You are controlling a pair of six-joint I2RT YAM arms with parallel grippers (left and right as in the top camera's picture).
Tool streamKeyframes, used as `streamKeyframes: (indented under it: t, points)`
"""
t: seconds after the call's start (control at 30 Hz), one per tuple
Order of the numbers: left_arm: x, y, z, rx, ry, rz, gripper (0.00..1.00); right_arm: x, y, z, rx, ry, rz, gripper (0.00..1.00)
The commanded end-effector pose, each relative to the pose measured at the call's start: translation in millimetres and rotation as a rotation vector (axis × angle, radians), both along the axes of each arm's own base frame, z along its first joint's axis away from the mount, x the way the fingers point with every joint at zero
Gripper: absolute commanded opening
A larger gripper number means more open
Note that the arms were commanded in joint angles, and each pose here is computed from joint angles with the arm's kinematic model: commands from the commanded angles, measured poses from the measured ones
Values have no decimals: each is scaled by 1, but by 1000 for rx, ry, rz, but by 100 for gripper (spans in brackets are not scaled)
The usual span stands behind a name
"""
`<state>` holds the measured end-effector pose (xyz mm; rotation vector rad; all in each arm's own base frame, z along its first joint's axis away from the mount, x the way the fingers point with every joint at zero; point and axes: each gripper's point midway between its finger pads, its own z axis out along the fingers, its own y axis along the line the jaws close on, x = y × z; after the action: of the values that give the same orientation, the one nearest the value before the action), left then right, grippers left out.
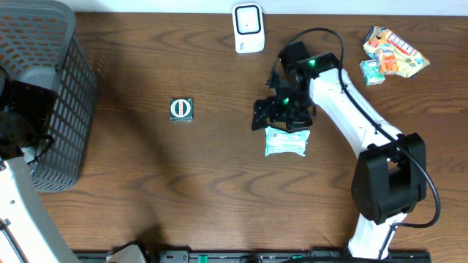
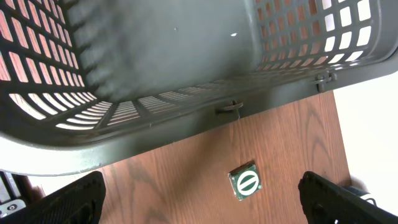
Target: Scan the item barcode
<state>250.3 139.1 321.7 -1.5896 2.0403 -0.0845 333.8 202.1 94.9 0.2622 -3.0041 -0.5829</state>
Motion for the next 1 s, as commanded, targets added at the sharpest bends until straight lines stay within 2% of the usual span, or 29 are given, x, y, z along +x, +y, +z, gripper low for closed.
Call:
streamKeyframes:
  t: [0.0, 0.33, 0.67, 0.8, 0.97]
  points:
    - [-1, 2, 0, 3, 2, 8, 98, 5, 8, 8, 24, -35, 3, 99]
    - [-1, 2, 0, 3, 2, 8, 98, 23, -7, 2, -74, -119, -8, 99]
    - [-1, 2, 0, 3, 2, 8, 98, 29, -29, 1, -94, -104, -64, 99]
    - [-1, 2, 0, 3, 2, 8, 98, 15, -46, 2, -77, -7, -94, 99]
    - [-1, 2, 0, 3, 2, 8, 98, -19, -54, 6, -70, 127, -35, 86]
